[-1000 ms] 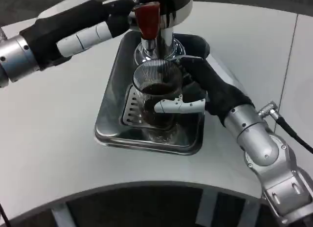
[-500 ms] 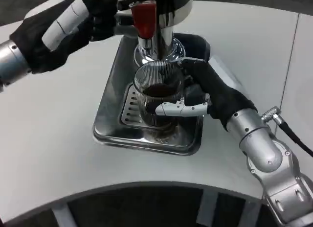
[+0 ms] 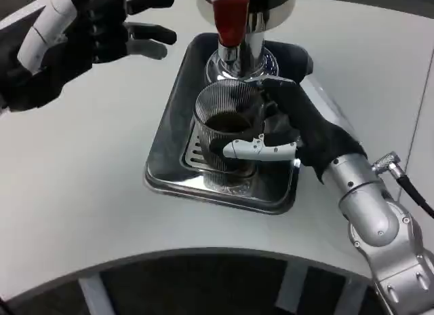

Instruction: Grasp the cup under the faucet to collect the drink, then remove the cup.

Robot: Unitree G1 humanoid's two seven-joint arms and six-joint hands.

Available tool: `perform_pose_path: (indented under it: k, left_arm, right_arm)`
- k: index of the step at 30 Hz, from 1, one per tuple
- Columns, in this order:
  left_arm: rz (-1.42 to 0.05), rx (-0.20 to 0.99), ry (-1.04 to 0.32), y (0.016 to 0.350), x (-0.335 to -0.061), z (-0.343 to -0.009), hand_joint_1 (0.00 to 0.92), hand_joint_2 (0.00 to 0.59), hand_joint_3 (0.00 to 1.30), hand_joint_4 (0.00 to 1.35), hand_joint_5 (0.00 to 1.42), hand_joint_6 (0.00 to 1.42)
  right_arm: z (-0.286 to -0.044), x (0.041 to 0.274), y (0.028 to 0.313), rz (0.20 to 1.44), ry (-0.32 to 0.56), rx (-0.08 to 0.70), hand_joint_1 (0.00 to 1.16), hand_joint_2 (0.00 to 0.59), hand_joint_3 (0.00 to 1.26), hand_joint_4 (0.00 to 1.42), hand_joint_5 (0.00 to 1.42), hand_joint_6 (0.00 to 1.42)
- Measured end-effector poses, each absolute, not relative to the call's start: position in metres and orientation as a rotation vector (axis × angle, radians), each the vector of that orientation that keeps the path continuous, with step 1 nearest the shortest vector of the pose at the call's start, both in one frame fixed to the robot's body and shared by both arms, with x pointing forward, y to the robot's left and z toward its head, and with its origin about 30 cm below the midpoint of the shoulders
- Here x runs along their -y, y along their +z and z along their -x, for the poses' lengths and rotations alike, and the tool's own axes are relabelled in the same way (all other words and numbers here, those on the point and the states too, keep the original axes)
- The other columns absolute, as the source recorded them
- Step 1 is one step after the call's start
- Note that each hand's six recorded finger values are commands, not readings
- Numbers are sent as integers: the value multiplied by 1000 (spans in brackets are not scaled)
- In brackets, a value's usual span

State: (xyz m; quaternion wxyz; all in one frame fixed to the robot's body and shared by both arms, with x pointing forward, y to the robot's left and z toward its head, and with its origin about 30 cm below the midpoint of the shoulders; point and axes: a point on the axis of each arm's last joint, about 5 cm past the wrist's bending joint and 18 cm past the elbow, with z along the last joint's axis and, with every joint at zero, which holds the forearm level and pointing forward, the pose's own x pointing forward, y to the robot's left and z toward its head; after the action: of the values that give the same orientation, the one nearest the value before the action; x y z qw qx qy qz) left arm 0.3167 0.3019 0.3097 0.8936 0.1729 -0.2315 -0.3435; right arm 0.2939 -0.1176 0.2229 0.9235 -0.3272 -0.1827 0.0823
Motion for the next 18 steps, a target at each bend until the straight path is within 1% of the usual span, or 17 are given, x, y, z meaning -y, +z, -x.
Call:
perform_pose_path:
  k: [6,13,18]
  left_arm:
    - [-355,483,-698,305,-307,-310,0,110,106,79,246,284]
    - [-400,458,-665,297,-316,-298,0,110,106,50,195,248]
    - [-445,453,-653,292,-319,-290,0,110,118,36,170,221]
  right_arm:
    - [-288,120,220,671,153,371,989,228,830,964,1078,1104]
    - [-279,123,215,652,135,366,998,230,871,998,1120,1147]
    - [-275,124,213,641,130,361,999,228,873,1010,1126,1166]
